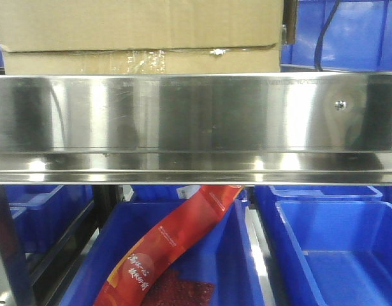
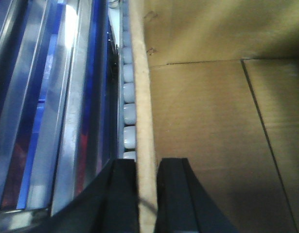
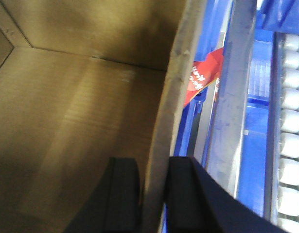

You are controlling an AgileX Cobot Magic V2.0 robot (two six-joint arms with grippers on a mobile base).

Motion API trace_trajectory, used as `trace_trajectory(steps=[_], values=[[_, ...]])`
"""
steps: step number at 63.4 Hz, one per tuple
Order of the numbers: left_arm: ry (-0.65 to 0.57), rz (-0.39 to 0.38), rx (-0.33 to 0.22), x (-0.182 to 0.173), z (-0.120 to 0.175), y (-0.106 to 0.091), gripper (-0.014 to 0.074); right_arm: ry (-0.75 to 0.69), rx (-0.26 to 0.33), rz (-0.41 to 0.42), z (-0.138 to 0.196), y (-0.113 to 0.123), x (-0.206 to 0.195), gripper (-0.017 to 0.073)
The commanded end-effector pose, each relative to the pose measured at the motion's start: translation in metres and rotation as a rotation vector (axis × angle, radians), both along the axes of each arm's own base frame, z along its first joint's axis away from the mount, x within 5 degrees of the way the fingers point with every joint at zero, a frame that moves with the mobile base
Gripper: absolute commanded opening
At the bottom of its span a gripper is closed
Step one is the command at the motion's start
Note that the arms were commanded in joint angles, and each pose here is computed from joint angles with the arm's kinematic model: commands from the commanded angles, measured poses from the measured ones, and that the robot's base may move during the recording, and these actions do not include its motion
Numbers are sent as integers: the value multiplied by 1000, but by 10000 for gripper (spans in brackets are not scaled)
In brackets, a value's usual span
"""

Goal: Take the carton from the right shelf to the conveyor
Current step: 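Clamp the carton's side walls with both grippers, then lift the carton off the shelf and pull it toward the robot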

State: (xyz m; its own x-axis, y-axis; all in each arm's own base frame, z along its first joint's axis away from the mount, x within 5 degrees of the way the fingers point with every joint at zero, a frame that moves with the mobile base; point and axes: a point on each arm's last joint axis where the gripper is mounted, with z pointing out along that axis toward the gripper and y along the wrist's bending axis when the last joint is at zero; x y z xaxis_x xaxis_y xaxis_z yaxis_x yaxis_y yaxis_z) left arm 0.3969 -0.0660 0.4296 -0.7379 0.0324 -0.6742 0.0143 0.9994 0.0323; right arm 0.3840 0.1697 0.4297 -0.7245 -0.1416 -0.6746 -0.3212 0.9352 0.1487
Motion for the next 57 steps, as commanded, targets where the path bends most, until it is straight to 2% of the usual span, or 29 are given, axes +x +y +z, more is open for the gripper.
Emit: trace_trajectory(steps=[1,23,29,35,46,57], values=[[-37,-2,-7,-6,11,3,11,-42,5,7,11,-3,-5,-68],[-180,-25,-81,-60,68,9,2,-200,68,4,77,-26,-60,-68],[-218,-47,-112,-79,83,8,2,-249,66,0,92,-35,-77,-68],[-235,-73,-120,-96,90,3,2,-264,65,3,100,-43,-95,-68],[-204,-133,-146,-132,87,-14,-9,-206,30,12,88,-58,-130,-68],[-176,-111,-100,-164,72,-23,-9,-141,10,19,63,-75,-172,-68]])
